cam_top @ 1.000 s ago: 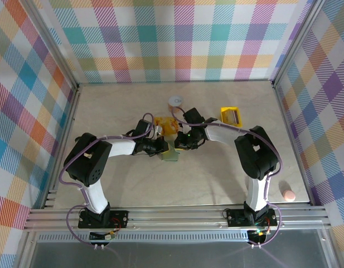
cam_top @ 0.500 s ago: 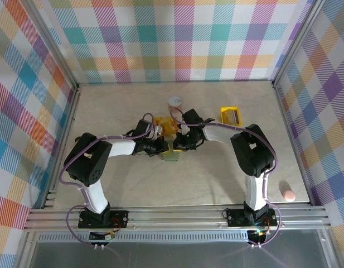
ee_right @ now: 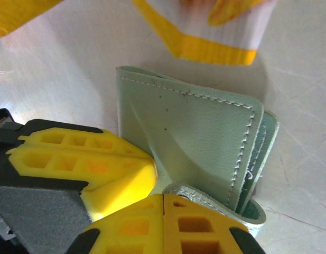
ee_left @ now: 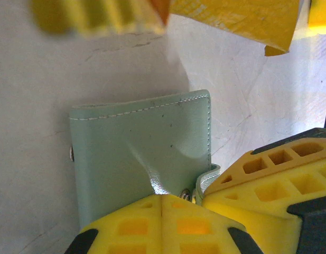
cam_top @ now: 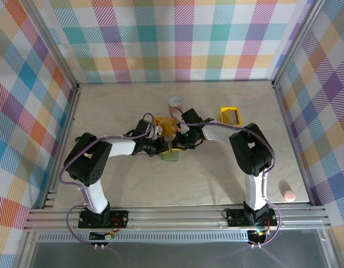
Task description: Put the credit cards into the card holder
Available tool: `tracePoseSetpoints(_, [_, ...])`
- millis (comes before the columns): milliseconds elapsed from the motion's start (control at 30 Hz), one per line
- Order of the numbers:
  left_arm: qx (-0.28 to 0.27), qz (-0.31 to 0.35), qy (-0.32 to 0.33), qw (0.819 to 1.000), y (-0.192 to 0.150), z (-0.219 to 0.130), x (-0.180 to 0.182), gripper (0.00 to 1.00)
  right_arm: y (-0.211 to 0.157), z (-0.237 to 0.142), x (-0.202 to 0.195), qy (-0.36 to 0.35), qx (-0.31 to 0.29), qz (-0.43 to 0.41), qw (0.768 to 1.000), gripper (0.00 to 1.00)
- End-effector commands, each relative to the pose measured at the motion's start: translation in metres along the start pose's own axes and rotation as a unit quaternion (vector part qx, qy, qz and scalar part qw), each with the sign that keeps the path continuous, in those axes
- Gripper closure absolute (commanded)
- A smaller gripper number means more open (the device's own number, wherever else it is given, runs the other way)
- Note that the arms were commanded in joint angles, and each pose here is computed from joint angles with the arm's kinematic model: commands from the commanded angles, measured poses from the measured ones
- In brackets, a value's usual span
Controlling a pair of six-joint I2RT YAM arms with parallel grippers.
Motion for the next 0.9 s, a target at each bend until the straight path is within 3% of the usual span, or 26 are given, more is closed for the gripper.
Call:
tracePoseSetpoints(0, [0.016, -0.004, 0.015, 1.000, -0.011, 0.008, 0.013, 0.98, 0.005, 0.002, 0.009, 0.014, 0.003, -0.001, 1.000, 1.00])
tracePoseSetpoints(867, [0.016, -0.005, 0.020, 1.000, -0.010, 0.008, 0.014, 0.98, -0.001, 0.014, -0.006, -0.001, 0.014, 0.017, 1.000, 1.00])
Point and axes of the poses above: each hand's point on the last joint's axis, 136 mm out from that joint toward the fingers, its own z axis out along the fingers, its own x axis along the line the jaws close on, y = z × x, the point moved 3 cm from there along -z, back along the fingers, and after that the axes turned 4 degrees about -z, right-handed, at the moved point
